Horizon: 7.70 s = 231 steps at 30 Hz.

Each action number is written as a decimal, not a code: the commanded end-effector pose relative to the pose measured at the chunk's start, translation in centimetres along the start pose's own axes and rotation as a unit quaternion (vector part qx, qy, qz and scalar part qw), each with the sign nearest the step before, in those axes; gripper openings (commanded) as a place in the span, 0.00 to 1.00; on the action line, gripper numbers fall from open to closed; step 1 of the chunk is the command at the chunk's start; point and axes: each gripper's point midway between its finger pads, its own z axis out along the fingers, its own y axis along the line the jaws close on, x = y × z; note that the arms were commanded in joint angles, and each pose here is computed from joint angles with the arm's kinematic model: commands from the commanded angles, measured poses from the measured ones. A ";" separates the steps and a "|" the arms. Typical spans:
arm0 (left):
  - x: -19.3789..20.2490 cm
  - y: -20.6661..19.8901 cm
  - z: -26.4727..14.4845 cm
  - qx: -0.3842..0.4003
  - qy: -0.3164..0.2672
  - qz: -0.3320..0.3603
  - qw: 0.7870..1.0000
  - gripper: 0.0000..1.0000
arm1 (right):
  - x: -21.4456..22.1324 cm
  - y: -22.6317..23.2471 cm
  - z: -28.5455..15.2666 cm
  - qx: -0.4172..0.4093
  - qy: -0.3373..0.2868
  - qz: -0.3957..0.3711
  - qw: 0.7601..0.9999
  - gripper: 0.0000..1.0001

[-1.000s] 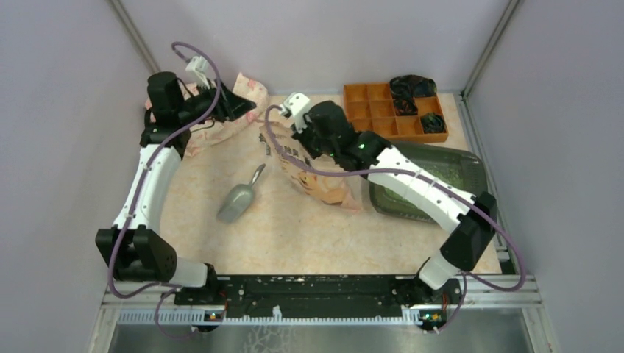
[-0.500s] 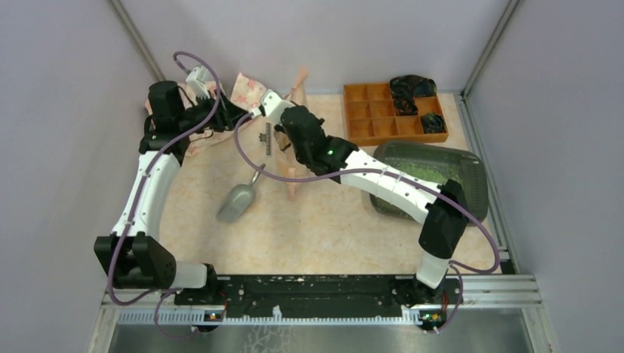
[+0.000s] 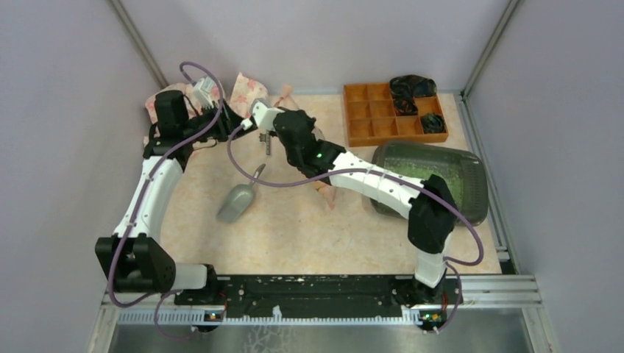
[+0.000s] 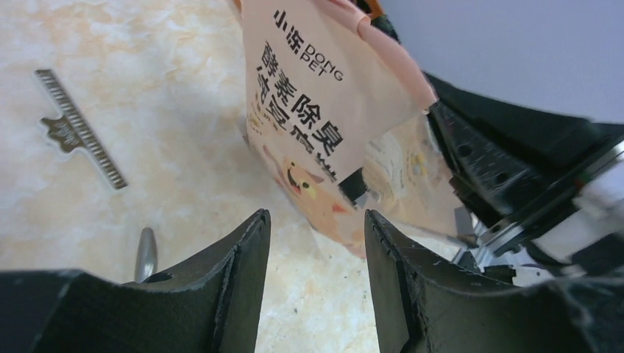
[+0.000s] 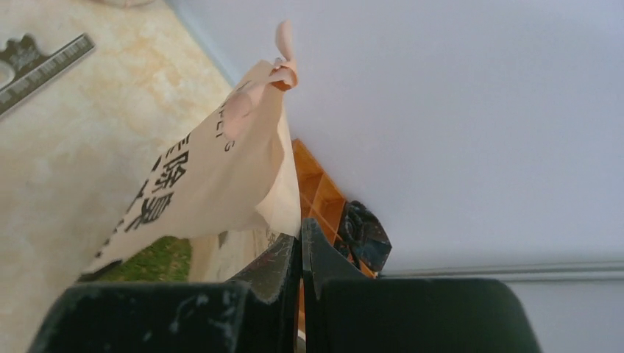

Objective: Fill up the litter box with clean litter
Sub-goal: Adjust the cat litter bag at the center of the board, then adjust the spatula at the center of the board.

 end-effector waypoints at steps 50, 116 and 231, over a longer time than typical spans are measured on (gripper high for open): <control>4.9 9.6 -1.6 -0.190 0.046 -0.073 0.978 0.57 | 2.7 6.2 2.0 -0.098 -0.014 -0.055 0.994 0.00; 16.5 19.0 1.9 -0.442 0.320 -0.008 0.838 0.39 | 2.7 -3.0 -6.0 -0.225 -0.014 0.309 0.924 0.19; 8.0 18.3 -5.5 -0.389 0.105 -0.126 0.907 0.71 | 6.3 26.3 -5.2 -0.561 -0.020 0.180 0.808 0.54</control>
